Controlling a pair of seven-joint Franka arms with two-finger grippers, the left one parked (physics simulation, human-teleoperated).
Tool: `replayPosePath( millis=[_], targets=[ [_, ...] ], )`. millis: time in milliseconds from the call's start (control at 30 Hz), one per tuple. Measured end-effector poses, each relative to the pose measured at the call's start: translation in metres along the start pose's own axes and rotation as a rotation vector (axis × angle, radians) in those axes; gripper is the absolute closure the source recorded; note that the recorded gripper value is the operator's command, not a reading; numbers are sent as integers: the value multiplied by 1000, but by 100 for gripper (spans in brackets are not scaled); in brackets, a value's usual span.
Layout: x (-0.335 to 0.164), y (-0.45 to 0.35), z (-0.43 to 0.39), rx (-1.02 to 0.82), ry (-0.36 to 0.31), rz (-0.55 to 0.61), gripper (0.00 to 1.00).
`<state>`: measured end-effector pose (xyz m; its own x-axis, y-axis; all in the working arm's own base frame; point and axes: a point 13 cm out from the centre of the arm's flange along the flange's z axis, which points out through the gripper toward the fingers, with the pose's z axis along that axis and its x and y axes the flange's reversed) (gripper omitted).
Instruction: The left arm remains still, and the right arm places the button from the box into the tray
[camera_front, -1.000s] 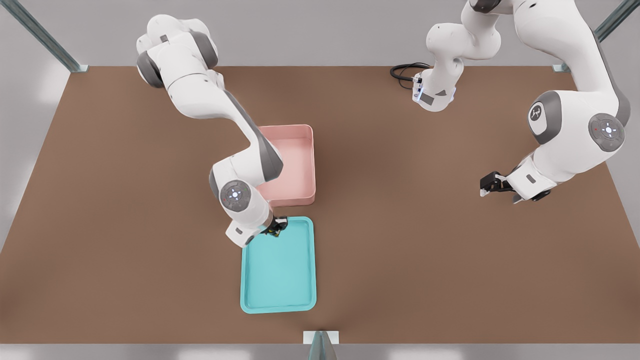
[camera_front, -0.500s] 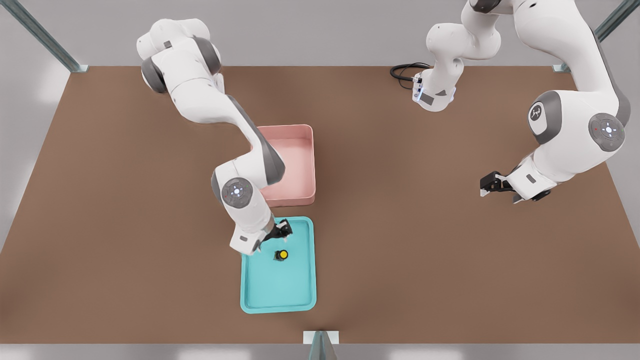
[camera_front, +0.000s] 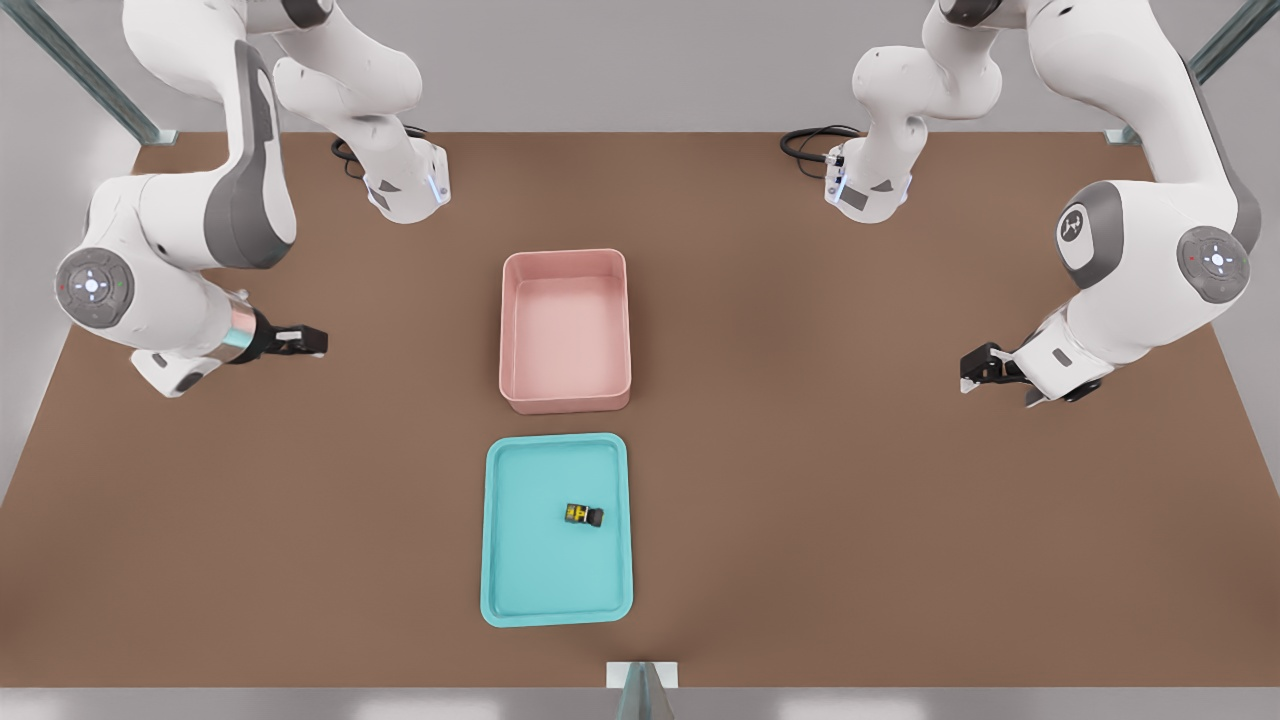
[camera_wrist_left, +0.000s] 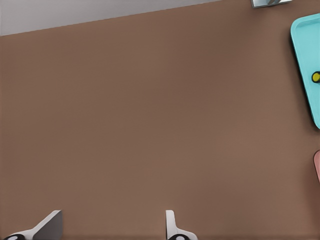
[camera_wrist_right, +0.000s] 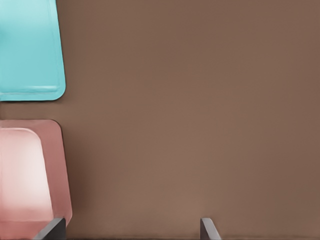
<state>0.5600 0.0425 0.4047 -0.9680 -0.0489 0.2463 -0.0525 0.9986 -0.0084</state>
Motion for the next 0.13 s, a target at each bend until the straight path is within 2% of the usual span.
replayPosePath(
  millis=[133],
  targets=[
    [3,-8,6,-3,28,-7,0]
  ],
)
